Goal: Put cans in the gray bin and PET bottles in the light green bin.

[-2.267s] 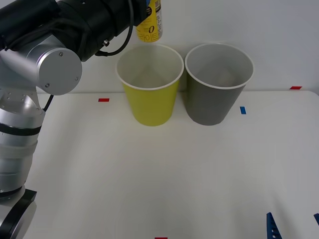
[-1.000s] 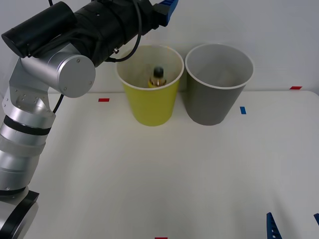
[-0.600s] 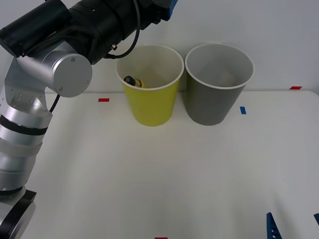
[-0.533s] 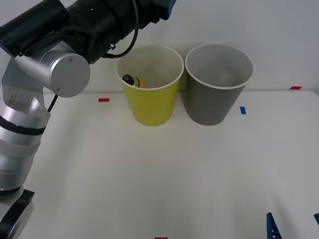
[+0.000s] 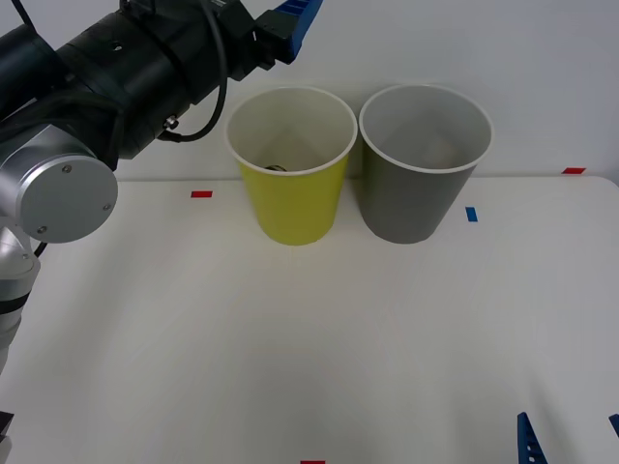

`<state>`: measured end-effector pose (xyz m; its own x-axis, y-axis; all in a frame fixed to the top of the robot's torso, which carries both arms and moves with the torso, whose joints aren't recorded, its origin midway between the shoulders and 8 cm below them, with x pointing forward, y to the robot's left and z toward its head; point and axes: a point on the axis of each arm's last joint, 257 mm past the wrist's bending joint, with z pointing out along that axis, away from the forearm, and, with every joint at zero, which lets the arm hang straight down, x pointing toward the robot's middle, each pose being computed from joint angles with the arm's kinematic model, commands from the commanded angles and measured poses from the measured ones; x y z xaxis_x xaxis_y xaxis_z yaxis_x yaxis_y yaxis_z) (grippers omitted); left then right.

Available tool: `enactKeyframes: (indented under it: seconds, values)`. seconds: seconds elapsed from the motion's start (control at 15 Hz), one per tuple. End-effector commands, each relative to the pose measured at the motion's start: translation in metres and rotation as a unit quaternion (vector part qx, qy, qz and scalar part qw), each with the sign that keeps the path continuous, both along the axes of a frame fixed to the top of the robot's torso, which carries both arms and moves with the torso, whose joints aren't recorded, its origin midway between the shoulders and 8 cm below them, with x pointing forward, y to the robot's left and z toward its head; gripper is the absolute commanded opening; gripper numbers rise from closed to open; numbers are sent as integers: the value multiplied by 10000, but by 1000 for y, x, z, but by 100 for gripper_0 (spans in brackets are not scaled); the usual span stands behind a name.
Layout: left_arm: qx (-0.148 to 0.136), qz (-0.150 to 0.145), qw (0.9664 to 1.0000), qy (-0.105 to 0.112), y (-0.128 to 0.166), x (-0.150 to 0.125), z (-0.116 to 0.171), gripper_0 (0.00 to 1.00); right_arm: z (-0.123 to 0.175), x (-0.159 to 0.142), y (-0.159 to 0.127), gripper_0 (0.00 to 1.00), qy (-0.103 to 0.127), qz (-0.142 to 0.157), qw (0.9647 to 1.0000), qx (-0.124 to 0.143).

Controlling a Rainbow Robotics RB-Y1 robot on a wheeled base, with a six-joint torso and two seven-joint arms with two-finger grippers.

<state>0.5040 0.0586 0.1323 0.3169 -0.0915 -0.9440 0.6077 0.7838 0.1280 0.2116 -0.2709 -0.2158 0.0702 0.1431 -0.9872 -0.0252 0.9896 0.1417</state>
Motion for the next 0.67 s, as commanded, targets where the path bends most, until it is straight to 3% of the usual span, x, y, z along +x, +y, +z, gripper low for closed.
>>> enactKeyframes:
  seconds: [0.07,0.27,0.67]
  values:
    - [-91,33,9999,-33,19,-27,-5,100,0,0,0,100,0,0,10000,0]
    - [-111,73,9999,57,30,-51,-23,100,0,0,0,100,0,0,10000,0]
    - [220,187,9988,388,46,-99,-72,100,0,0,0,100,0,0,10000,0]
